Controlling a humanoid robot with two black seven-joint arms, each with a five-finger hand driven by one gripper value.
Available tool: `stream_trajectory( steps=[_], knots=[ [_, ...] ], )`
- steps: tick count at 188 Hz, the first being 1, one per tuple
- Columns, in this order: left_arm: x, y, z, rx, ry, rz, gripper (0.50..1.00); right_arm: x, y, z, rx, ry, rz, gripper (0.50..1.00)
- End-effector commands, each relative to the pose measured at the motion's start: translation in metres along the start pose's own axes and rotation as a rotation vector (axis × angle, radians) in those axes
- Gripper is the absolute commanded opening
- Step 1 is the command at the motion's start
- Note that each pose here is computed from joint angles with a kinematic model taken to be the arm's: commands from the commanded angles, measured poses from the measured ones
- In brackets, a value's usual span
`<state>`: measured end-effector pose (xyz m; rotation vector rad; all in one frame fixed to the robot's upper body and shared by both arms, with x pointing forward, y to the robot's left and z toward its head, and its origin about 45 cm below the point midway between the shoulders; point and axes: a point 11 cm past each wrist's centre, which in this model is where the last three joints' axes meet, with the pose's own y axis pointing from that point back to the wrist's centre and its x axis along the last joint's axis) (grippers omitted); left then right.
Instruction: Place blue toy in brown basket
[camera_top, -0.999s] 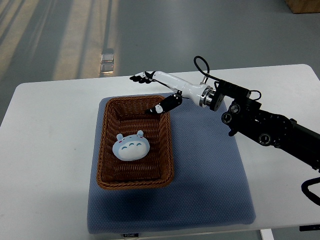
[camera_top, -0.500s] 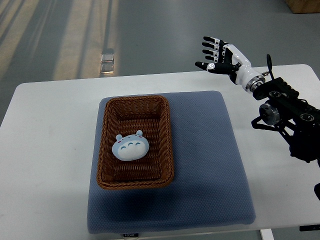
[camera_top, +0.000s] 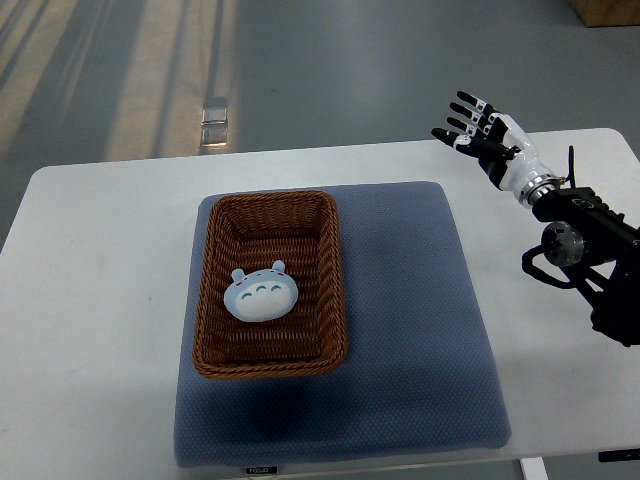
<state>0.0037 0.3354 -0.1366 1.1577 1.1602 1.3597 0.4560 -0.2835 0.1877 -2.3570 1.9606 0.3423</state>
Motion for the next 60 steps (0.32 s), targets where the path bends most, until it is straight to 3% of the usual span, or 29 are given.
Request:
stream_trajectory(
  steps=[1,60],
  knots=[
    [-0.0002,0.0,0.0,0.0,0.0,-0.001,1.0,-0.0034,0.0,0.0028,-0.003,-0.007,-0.005,0.911],
    [-0.0002,0.0,0.0,0.0,0.0,-0.001,1.0,-0.0054,0.0038,0.0112,-0.017,-0.011,-0.016,0.911]
  ],
)
